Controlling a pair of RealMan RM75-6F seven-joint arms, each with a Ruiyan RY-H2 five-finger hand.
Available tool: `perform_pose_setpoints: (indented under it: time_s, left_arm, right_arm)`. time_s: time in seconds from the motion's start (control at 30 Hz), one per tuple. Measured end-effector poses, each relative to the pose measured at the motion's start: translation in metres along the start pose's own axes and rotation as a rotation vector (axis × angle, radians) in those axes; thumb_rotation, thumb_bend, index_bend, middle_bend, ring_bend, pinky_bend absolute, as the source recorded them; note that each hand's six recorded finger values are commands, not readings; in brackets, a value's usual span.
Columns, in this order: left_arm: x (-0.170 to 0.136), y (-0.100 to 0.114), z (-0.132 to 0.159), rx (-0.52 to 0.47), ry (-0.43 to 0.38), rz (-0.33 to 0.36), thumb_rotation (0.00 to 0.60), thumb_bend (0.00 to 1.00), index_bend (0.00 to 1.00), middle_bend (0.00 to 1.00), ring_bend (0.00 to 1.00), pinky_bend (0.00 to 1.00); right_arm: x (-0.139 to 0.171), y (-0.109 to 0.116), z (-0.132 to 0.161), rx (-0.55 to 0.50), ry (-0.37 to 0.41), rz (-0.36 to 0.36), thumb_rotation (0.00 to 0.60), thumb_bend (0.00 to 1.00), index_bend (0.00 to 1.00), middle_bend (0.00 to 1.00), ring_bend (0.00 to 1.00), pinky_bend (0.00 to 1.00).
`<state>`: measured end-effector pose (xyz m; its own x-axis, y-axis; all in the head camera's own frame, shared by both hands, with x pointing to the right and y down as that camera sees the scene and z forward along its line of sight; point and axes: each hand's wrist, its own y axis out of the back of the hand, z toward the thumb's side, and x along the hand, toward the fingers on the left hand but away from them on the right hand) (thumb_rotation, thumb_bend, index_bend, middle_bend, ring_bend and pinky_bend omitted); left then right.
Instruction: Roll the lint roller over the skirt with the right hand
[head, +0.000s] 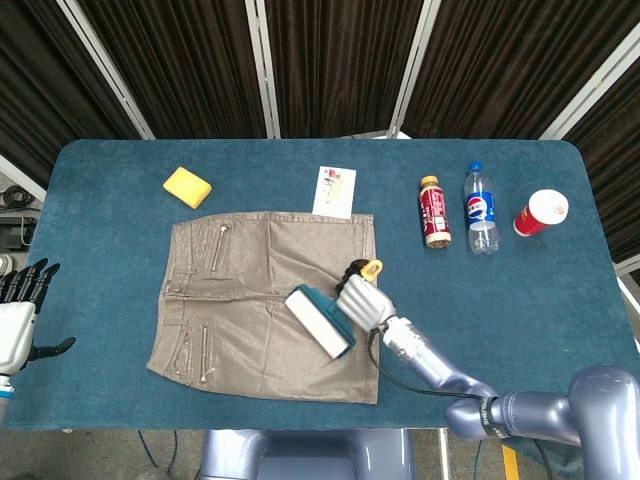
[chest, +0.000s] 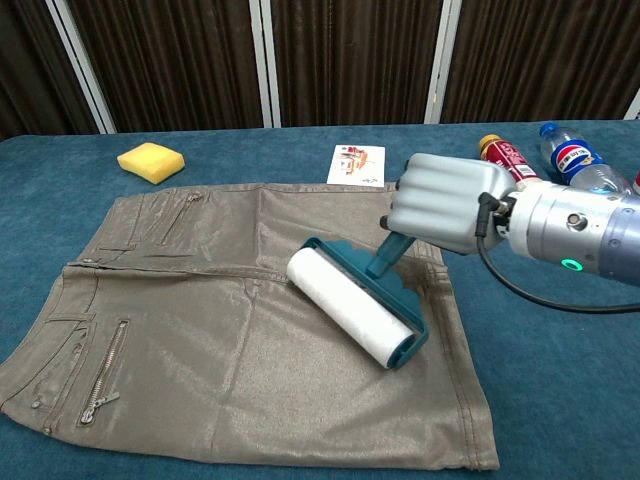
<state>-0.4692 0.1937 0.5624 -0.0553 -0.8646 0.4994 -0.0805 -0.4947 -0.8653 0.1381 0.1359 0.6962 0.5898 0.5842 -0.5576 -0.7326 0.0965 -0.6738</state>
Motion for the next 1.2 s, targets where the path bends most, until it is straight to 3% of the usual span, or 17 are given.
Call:
perform_pose_setpoints:
  time_s: [0.2, 0.4, 0.6, 0.93, 1.2]
  left_arm:
    - [0.002, -0.003, 0.002, 0.003, -0.003, -0.012, 0.6, 0.05, 0.0, 0.0, 0.0, 0.0]
    - [0.001, -0.002, 0.006, 0.002, -0.014, -0.005, 0.6, 0.05, 0.0, 0.0, 0.0, 0.0]
    - [-0.001, 0.0, 0.005, -0.002, -0.016, 0.0, 0.6, 0.05, 0.0, 0.0, 0.0, 0.0]
    - [0.0, 0.002, 0.002, -0.007, -0.011, 0.002, 0.6, 0.05, 0.0, 0.0, 0.0, 0.0]
    - [0.0, 0.002, 0.0, -0.006, -0.006, 0.004, 0.6, 0.05, 0.0, 0.0, 0.0, 0.0]
  right_arm:
    - [0.012, -0.038, -0.024, 0.003, -0.054, 0.056, 0.6, 0.89, 0.46, 0.5, 0.38, 0.42]
    - [0.016, -0.037, -0.03, 0.008, -0.064, 0.046, 0.6, 0.89, 0.46, 0.5, 0.38, 0.42]
    - [0.016, -0.01, -0.013, -0.071, -0.028, 0.001, 0.6, 0.89, 0.46, 0.5, 0.38, 0.42]
    - [0.004, 0.058, 0.039, -0.131, 0.092, -0.133, 0.6, 0.89, 0.46, 0.5, 0.38, 0.42]
    - [-0.01, 0.08, 0.054, -0.135, 0.102, -0.154, 0.6, 0.89, 0.46, 0.5, 0.38, 0.42]
